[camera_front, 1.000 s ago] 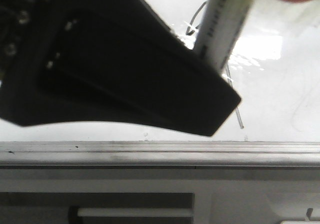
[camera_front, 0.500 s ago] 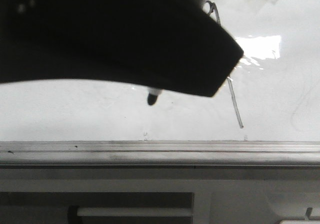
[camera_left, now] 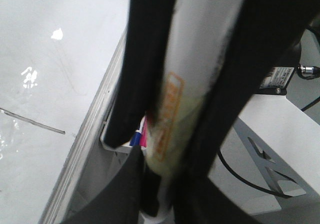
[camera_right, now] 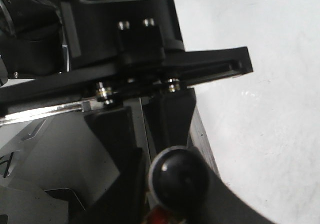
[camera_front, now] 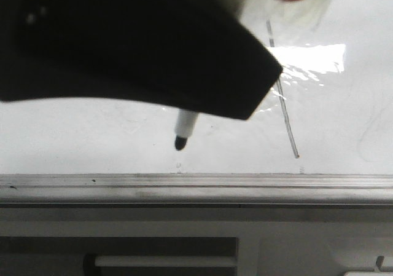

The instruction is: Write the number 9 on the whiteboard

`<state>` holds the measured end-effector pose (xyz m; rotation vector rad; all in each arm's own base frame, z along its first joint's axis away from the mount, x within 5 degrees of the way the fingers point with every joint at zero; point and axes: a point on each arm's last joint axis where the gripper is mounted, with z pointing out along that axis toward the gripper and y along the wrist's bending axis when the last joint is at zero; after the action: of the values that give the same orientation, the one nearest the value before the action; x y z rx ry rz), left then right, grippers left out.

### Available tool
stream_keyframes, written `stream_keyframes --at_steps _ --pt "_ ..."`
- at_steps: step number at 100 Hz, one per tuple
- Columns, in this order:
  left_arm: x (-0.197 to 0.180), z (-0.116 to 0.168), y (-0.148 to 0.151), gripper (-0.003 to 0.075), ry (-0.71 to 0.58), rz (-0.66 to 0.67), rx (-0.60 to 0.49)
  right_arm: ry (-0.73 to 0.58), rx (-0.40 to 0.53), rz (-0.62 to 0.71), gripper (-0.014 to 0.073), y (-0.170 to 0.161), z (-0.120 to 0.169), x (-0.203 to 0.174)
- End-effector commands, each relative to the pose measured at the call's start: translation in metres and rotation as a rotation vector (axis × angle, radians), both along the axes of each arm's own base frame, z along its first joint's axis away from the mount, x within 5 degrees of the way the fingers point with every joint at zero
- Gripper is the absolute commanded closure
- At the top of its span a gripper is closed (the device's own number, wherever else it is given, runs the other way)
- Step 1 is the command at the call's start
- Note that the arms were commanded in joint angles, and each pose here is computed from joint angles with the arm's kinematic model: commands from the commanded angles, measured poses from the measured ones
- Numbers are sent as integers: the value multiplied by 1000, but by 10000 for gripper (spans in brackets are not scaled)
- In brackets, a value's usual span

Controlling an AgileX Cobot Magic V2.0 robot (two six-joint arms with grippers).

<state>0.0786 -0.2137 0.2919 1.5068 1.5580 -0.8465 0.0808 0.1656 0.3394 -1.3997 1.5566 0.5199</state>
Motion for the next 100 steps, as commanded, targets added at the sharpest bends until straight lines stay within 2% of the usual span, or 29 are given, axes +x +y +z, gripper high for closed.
stream_keyframes --at_steps 1,12,36,43,48,80,89,100 --pt "-4 5 2 741 66 8 -36 0 22 0 654 5 6 2" --pt "-7 -5 5 741 84 2 -6 61 -9 -3 556 14 -4 5" --pt "-9 -20 10 741 106 4 36 93 -68 -6 133 27 -18 13" --pt "-10 -19 10 741 110 6 31 84 -53 -5 66 26 -12 12" --pt "-9 -18 10 741 115 12 23 60 -25 -6 48 23 -5 11" --pt "-10 -16 11 741 124 24 5 -131 176 -9 71 -23 49 -10" --pt "-10 -15 11 741 133 27 1 -146 251 -22 198 -41 60 -19" --pt "-9 -15 11 741 137 37 -6 -154 339 -37 489 -62 71 -29"
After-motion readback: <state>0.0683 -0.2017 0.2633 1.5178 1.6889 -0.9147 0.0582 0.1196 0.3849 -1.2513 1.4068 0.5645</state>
